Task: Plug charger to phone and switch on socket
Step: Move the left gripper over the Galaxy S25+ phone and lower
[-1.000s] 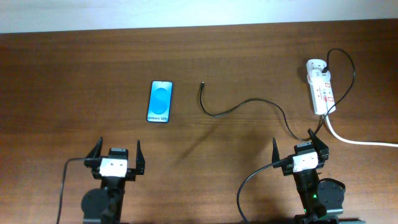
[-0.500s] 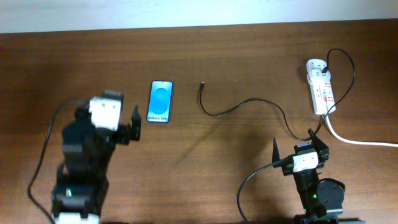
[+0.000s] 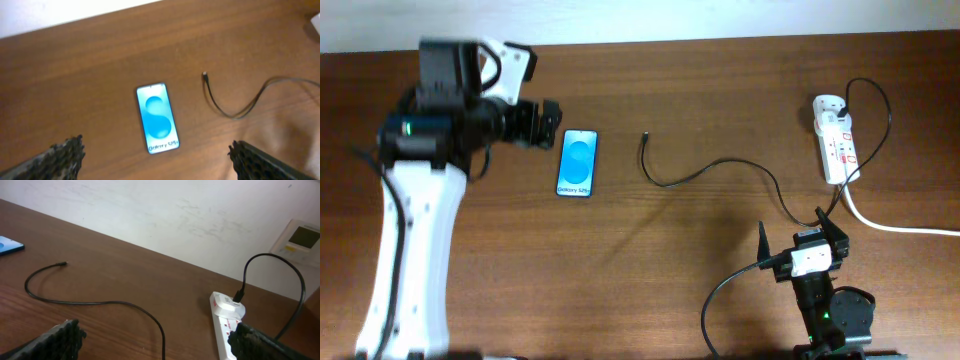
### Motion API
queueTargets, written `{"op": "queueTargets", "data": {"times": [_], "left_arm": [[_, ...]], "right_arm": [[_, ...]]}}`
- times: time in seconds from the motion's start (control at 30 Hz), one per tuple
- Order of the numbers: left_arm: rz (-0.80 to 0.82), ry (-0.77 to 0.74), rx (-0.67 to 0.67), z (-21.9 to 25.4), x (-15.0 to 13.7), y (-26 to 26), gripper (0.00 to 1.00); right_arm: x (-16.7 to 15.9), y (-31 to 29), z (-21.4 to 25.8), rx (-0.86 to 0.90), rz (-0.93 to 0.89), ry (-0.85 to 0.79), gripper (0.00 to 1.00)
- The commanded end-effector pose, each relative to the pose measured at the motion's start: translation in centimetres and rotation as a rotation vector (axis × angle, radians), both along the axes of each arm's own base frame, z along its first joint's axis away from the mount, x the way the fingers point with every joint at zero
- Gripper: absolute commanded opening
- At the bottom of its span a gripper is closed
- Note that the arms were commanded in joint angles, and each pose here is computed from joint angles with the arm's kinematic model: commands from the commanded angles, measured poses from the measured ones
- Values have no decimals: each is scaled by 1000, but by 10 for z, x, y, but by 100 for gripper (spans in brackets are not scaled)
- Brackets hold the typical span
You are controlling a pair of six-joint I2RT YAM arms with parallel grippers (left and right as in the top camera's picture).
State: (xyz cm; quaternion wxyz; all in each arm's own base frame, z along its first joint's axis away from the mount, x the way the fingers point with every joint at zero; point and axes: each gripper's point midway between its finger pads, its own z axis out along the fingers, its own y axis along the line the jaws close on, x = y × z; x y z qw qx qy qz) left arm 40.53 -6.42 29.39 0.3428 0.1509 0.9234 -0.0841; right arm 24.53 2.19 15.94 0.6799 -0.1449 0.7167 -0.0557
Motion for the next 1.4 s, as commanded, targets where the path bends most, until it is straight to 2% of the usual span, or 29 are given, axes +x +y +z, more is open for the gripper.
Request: {"op": "queueTargets", "data": {"times": [0.0,0.13,0.4,0.47,0.6,0.9,1.23,1.3,1.37], "left_arm": [[-20,48,-34,7,24,-8,99],[-36,133,-52,-6,34,-13,99],[-50,197,-85,-29,42,-20,99],[17,236,-93,-40,45,-16,99],[44,278,-90,-57,51,-14,100],[67,305,-102,-66,53,-14,100],[64,272,-104,-63,61,-15,99],[73,268,-111,-63,63,-15,93],[165,292,-123,-69,67,-9,91]], "right_arm": [[0,1,-1,4,4,0,98],[0,1,-1,4,4,0,98],[0,1,-1,4,4,0,98],[0,1,-1,4,4,0,98],[0,1,-1,4,4,0,98],[0,1,-1,4,4,0,98],[0,1,-1,4,4,0,98],[0,1,-1,4,4,0,98],[0,1,-1,4,4,0,98]]}}
